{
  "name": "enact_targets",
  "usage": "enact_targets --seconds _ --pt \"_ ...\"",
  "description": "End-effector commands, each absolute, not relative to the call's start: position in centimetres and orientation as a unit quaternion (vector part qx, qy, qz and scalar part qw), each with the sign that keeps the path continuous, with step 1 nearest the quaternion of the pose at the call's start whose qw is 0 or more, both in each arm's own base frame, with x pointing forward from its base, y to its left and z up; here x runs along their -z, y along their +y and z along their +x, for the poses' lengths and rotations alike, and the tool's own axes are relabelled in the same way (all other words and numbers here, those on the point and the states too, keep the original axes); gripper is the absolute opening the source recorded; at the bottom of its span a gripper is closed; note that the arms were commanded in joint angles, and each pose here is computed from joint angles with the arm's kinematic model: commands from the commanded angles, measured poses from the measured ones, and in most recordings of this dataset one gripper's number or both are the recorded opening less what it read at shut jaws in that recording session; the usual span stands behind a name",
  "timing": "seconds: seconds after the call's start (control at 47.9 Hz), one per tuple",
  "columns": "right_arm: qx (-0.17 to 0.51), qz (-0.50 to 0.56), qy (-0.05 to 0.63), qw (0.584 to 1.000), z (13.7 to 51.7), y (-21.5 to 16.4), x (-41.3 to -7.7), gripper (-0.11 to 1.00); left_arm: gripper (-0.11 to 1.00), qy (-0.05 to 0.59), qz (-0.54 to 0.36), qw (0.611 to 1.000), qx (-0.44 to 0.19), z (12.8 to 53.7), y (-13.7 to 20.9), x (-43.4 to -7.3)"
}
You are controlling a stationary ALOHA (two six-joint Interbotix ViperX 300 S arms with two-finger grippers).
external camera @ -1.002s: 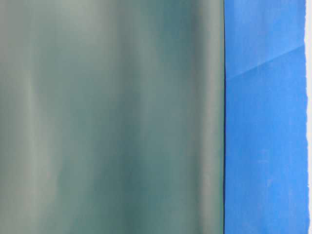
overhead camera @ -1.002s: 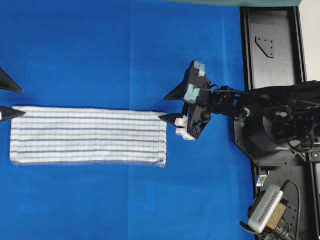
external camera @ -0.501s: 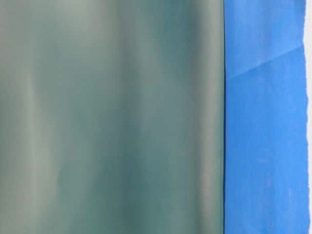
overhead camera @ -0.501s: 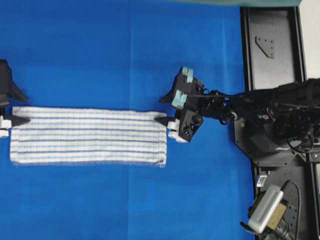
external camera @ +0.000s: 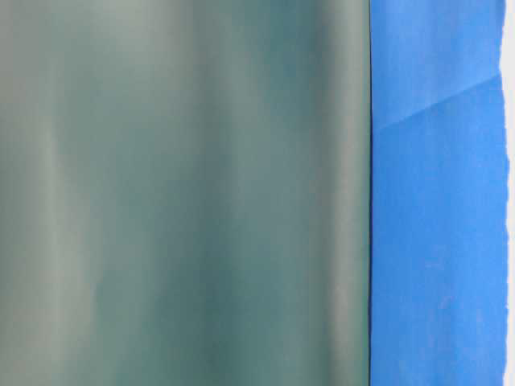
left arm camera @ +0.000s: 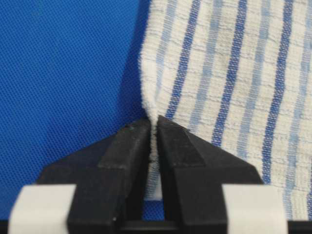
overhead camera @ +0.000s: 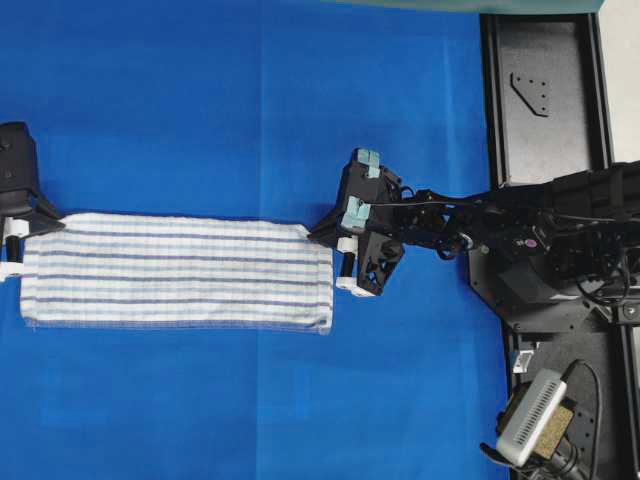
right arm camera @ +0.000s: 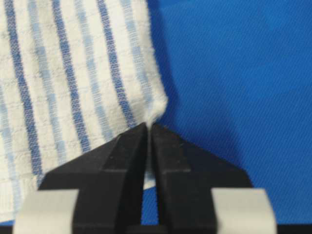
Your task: Fold the blue towel.
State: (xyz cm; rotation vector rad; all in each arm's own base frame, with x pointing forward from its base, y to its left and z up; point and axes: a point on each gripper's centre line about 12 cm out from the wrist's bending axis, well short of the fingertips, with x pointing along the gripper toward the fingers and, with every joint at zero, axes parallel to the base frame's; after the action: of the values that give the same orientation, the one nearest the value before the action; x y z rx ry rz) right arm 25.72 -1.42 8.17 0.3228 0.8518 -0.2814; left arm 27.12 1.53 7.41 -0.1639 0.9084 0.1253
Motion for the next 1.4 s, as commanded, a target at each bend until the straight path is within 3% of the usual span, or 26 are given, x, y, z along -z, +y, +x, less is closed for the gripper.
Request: enact_targets --seconds 0.0,0.188,0.418,0.814,1.002,1.148,1.378 --pt "0.134 0.155 0.403 0.892 26.0 -1.5 -8.6 0.14 0.03 0.456 -0.075 0.885 -0.056 26.8 1.3 -7.1" --pt "0.13 0.16 0.386 0.899 26.2 -1.4 -9.7 0.14 0.03 0.445 -0.075 0.891 -0.055 27.1 1.3 -8.5" --pt "0.104 0.173 0.343 0.918 26.0 -1.0 -13.3 0.14 0.03 0.429 -0.081 0.898 -0.05 27.2 1.0 -12.0" --pt "0.038 0.182 0.288 0.94 25.1 0.3 -19.6 0.14 0.03 0.323 -0.079 0.943 0.0 27.9 -1.7 -20.4" --pt "0.023 0.178 0.286 0.941 25.3 0.6 -20.8 0.14 0.03 0.313 -0.106 0.944 0.009 27.7 -2.7 -21.2" --pt "0.041 0.171 0.286 0.942 25.8 -0.5 -20.7 0.14 0.03 0.311 -0.13 0.941 0.01 27.7 -3.2 -21.4" --pt "0.131 0.174 0.27 0.938 27.1 -6.0 -21.1 0.14 0.03 0.289 -0.158 0.944 0.028 28.6 -4.9 -21.9"
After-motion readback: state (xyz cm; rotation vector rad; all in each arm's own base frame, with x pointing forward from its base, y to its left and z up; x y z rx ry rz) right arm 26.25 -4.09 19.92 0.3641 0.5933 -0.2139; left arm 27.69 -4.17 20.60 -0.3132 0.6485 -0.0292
